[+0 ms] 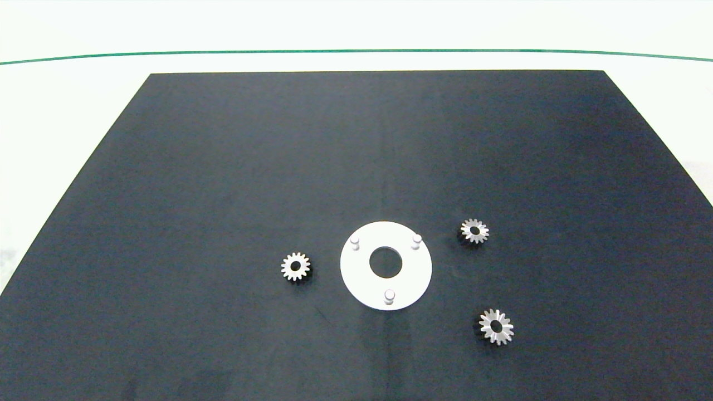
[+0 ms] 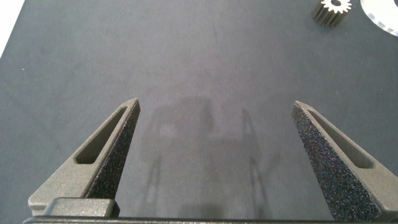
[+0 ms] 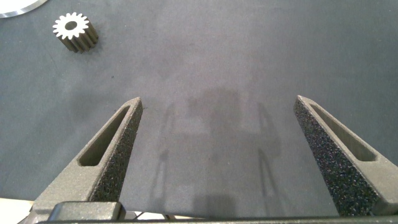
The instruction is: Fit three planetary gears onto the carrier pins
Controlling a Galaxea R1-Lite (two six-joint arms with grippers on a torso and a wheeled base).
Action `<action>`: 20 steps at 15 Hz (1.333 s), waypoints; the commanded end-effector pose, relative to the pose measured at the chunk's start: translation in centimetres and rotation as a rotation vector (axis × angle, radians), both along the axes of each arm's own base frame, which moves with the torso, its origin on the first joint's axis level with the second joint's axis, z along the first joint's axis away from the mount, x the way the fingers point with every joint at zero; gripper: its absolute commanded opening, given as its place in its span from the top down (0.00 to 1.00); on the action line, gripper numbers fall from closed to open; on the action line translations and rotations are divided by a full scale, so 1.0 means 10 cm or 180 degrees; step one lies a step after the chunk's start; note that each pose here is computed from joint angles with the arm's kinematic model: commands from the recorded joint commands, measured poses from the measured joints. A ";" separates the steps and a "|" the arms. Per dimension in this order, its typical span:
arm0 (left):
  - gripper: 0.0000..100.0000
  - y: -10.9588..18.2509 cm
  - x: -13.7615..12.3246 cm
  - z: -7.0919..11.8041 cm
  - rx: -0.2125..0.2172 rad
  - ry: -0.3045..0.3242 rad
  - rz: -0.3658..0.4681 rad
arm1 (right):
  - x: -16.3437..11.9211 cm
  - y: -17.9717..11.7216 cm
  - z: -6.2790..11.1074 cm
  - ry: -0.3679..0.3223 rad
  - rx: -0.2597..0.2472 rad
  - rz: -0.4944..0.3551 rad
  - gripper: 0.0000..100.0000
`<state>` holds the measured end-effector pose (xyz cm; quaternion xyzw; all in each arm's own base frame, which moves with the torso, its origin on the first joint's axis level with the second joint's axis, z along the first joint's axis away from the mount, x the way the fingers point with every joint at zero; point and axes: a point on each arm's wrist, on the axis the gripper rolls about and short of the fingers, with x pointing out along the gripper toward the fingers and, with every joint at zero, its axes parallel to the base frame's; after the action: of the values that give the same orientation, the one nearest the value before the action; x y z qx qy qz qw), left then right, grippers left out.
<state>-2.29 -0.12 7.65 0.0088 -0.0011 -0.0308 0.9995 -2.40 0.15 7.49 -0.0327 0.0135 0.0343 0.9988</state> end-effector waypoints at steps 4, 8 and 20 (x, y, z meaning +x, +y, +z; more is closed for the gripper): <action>0.00 0.01 0.01 0.37 0.0065 0.0172 -0.0020 | 0.01 0.02 0.32 0.0150 -0.0071 0.0331 0.00; 0.00 0.02 0.13 0.91 0.0283 0.0473 -0.0388 | 0.31 0.03 0.94 0.0698 -0.0240 0.0580 0.00; 0.00 -0.15 1.17 1.70 0.0878 0.1367 -0.0595 | 1.25 0.34 1.39 0.2044 -0.0880 0.1400 0.00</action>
<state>8.23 -1.38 24.62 0.1368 0.1984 -0.1206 0.9630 8.51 2.85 21.86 -0.1506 0.2909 0.2434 0.9129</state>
